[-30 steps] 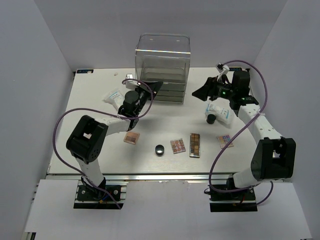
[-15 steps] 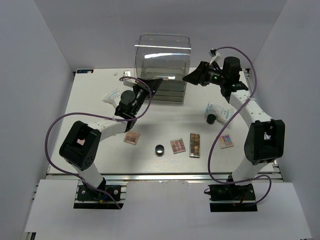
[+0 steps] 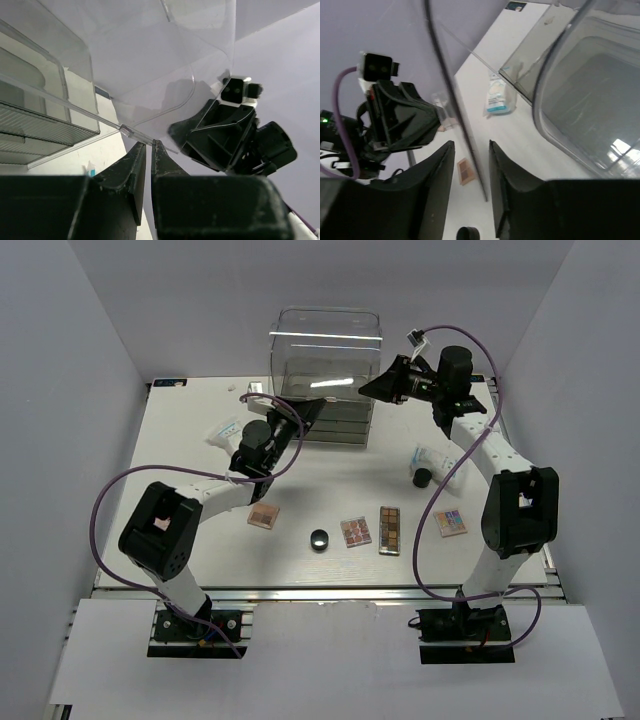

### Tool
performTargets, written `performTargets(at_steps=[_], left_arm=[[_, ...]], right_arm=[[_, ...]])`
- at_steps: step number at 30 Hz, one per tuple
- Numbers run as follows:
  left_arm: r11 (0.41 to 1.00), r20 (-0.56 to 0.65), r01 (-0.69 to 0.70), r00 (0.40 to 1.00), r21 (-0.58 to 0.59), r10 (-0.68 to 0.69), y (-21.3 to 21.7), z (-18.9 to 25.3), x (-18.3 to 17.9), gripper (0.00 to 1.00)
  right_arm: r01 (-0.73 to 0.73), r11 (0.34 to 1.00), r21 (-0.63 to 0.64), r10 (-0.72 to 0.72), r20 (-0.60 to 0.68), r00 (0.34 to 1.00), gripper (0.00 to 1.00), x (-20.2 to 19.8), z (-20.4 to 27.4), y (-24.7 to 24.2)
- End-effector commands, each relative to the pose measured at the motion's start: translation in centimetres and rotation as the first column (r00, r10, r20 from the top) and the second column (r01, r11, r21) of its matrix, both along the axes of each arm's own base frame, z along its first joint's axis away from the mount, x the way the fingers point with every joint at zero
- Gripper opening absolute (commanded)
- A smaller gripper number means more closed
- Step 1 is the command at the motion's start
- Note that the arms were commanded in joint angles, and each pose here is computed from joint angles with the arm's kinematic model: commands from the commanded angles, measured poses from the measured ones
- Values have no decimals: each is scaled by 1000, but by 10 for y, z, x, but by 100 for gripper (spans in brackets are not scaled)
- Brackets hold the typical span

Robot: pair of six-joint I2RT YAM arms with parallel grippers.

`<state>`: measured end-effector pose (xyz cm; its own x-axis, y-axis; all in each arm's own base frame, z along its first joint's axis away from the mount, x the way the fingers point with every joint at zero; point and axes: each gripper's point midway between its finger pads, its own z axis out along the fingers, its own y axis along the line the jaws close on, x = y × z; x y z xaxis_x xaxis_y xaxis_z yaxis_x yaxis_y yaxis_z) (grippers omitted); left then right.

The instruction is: Organize the makeup

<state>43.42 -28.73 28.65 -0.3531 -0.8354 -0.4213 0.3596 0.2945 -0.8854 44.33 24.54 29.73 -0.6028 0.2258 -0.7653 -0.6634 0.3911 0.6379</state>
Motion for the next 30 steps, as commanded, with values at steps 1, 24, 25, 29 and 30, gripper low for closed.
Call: performTargets(at_steps=[1, 24, 25, 29, 30], left_arm=[[1000, 73, -2, 997, -12, 3, 2, 38, -7, 10], [905, -141, -175, 959, 387, 245, 84, -31, -62, 68], [900, -143, -194, 953, 391, 268, 91, -30, -67, 72], [833, -240, -260, 878, 489, 415, 127, -68, -72, 86], [825, -252, -261, 869, 501, 427, 131, -73, -71, 86]], right_arm=[[-84, 995, 62, 78, 85, 993, 38, -10, 34, 8], [-121, 988, 93, 109, 126, 986, 15, -21, 51, 4], [-122, 988, 94, 110, 126, 986, 15, -21, 52, 4], [-119, 988, 94, 107, 123, 987, 15, -22, 53, 0], [-121, 988, 95, 109, 125, 986, 15, -23, 55, 0]])
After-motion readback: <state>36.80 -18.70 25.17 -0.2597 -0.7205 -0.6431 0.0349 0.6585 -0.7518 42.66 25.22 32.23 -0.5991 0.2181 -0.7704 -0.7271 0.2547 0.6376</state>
